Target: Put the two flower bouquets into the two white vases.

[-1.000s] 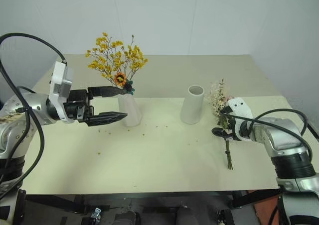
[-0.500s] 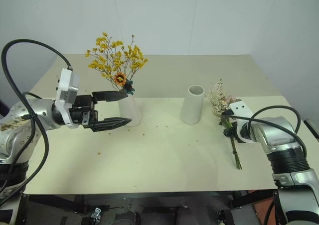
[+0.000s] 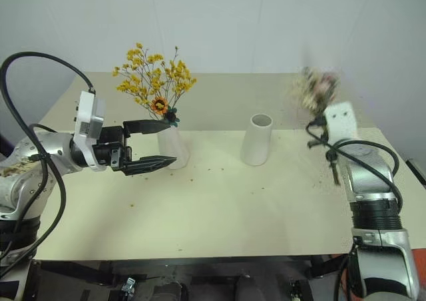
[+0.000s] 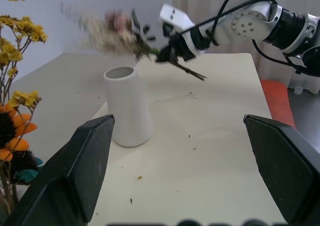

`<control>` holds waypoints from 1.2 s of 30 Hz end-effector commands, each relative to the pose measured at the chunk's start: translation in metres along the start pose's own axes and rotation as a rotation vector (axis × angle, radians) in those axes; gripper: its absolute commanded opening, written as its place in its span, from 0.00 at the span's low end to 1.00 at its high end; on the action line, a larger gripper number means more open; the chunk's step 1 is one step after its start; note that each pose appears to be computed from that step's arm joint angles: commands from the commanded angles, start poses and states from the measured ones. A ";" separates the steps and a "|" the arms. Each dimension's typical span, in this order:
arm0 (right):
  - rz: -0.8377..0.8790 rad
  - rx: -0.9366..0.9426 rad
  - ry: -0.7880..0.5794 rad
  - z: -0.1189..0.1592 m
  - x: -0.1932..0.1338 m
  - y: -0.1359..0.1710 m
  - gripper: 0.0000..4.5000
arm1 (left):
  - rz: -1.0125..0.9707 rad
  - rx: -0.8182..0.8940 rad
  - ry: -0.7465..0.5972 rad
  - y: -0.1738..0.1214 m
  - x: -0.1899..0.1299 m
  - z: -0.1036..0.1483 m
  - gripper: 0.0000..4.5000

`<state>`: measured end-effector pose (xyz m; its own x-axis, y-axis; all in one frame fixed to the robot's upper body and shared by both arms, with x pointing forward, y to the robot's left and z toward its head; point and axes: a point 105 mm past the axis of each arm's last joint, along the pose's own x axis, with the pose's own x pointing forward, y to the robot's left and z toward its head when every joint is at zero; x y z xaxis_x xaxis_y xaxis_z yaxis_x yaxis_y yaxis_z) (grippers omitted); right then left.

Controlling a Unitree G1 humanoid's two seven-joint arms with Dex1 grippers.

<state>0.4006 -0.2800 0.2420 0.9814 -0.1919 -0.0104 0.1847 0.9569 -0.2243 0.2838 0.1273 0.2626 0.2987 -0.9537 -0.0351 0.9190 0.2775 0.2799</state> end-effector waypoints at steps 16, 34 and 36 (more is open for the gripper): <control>0.354 0.630 -0.842 0.149 -0.036 0.062 0.06 | 0.153 -0.028 -0.037 0.022 0.000 0.003 1.00; 0.370 0.525 -0.729 0.104 -0.024 0.090 0.06 | 0.134 -0.052 -0.058 0.008 0.004 0.005 1.00; 0.371 0.528 -0.728 0.103 -0.026 0.091 0.06 | 0.129 -0.056 -0.060 0.008 0.005 0.005 1.00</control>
<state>0.4101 -0.1641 0.3028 0.7939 0.1596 0.5867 -0.3156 0.9330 0.1732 0.2979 0.1263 0.2587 0.4214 -0.9064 0.0303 0.8878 0.4191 0.1904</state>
